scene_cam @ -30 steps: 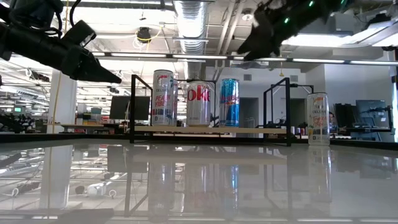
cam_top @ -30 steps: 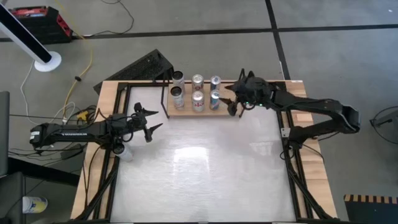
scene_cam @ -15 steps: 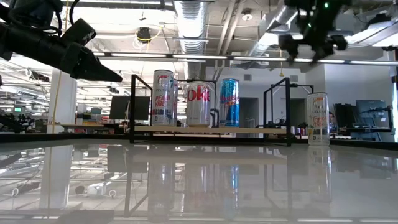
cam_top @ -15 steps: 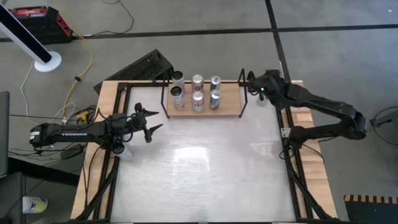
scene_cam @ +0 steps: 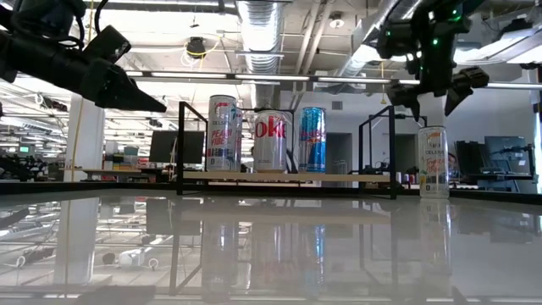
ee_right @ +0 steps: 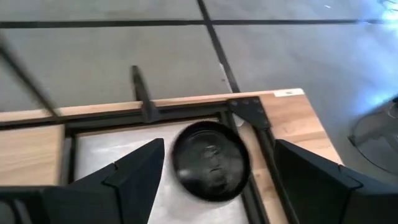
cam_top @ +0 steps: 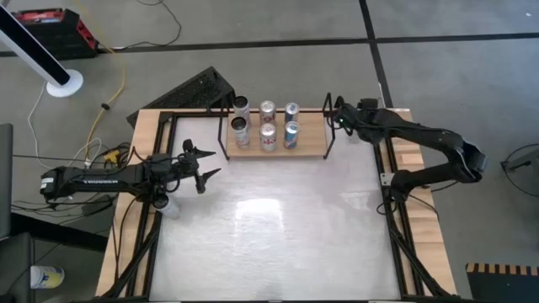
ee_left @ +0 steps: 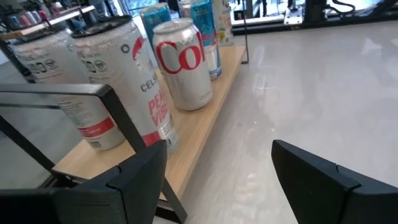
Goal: Place canned beverage on shelf
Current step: Put the right white-yellow soda can on the shelf
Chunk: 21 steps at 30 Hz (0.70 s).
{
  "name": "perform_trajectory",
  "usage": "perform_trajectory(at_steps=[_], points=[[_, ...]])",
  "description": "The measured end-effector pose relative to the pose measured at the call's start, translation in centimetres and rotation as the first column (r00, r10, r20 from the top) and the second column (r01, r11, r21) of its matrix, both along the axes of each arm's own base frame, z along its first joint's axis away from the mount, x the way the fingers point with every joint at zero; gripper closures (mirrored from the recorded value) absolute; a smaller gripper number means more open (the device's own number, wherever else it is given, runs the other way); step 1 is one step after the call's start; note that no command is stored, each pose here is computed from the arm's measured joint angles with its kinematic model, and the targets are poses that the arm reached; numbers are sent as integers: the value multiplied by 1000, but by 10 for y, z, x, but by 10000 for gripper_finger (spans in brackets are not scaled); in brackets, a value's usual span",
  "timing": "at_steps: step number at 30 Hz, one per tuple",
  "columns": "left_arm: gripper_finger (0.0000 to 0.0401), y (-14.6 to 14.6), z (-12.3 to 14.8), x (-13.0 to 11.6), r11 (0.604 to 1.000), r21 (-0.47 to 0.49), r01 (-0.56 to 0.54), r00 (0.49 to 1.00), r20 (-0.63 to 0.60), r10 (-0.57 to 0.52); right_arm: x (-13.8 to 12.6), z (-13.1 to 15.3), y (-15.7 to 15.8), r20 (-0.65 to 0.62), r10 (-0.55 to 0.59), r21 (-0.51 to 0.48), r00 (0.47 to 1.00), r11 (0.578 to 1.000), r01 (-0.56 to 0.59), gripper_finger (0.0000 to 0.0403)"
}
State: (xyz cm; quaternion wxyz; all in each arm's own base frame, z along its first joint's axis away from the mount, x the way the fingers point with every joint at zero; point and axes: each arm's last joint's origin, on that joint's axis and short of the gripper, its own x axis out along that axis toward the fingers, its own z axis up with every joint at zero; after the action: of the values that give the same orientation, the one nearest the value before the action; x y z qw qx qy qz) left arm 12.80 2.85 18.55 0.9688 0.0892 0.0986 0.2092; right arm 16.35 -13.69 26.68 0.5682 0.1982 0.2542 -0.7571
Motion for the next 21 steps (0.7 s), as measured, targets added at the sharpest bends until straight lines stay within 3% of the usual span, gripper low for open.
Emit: perform_trajectory(at_steps=[6,12,21], points=[[126,-1,-1,0,999,-18,40,999,1,-40,-5,-16,-6,-8,-52,10,999,999,52,78],[126,-1,-1,0,999,-29,43,999,-3,-43,-10,-34,-7,42,-76,-44,996,996,78,78],[126,-1,-2,0,998,-37,42,999,-10,-42,-10,-40,-7,72,-67,-42,995,997,70,78]])
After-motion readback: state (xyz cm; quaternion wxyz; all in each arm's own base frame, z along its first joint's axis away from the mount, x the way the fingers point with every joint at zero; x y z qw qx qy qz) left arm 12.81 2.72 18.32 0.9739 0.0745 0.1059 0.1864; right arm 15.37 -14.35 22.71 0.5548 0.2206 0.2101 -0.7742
